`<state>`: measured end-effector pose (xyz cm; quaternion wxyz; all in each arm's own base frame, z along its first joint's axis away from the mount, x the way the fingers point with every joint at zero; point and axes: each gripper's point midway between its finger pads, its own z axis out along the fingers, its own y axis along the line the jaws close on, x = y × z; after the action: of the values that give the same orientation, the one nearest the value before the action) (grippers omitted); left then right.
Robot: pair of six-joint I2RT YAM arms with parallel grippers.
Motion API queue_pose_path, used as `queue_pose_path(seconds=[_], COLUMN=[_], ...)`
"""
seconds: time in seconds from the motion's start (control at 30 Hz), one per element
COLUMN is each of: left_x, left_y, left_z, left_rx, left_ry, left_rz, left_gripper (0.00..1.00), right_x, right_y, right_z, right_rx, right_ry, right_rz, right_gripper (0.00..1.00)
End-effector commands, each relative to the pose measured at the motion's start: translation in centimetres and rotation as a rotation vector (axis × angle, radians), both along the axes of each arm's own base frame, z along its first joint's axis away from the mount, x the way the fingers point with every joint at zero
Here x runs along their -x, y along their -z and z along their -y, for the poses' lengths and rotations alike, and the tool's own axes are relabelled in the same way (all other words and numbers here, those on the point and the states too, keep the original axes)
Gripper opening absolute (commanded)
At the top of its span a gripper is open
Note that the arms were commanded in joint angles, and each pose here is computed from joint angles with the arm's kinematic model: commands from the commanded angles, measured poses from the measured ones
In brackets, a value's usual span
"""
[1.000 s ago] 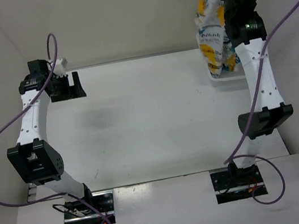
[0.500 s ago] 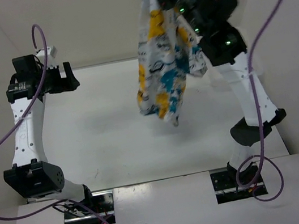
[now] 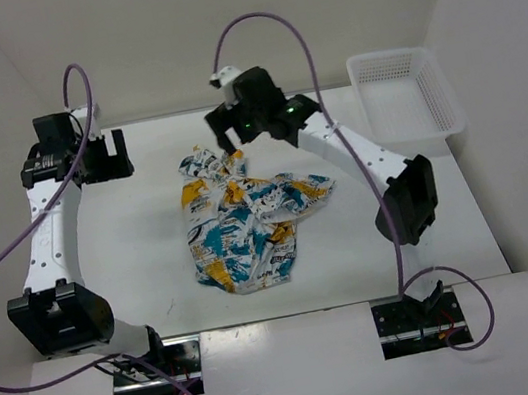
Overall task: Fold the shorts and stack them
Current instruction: Move the shorts to the center of the board
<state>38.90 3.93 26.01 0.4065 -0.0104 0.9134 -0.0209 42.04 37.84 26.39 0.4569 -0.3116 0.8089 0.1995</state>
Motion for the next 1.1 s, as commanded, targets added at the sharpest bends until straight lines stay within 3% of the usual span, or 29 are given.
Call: queue_pose_path(seconds=[0.0,0.2,0.47,0.57,0.7,0.77,0.87,1.0,1.07], left_x=[2.0,11.7,14.2,14.5,14.7,14.8,18.2,21.4,21.4], left_y=[1.7,10.2,9.6,8.5,7.3,8.5,11.3,15.6,16.6], left_z=[1.2,8.0,13.4,16.0,23.2,26.4,32.6,35.4,36.3], left_rx=[0.015,0.253,0.243,0.111,-0.087,-0.166,-0.239,-0.269,-0.285], left_ry=[0.029,0.21,0.42,0.527,0.755,0.827,1.015,1.133,1.144], left_rz=[-0.066,-0.46,-0.417,-0.375,-0.264,-0.259,-0.268,-0.36,-0.343], left_gripper=[1.0,1.0,1.0,1.0,1.0,1.0,1.0,1.0,1.0], right_x=[-2.1,0.2,3.9,2.9,0.4,0.3,-0.3,-0.1,-0.1], right_y=[-2.6,7.7,12.5,13.8,15.4,16.0,16.2,17.4,17.9], right_z=[8.0,13.1,16.6,20.2,26.4,26.8,26.9,27.0,27.1], right_rx=[0.024,0.324,0.403,0.401,0.385,0.384,0.386,0.372,0.348], right_ry=[0.158,0.102,0.053,0.15,0.314,0.318,0.306,0.297,0.308], right_rz=[0.084,0.028,-0.076,-0.134,-0.195,-0.212,-0.198,-0.213,-0.24], right_gripper=[1.0,1.0,1.0,1.0,1.0,1.0,0.99,0.99,0.99])
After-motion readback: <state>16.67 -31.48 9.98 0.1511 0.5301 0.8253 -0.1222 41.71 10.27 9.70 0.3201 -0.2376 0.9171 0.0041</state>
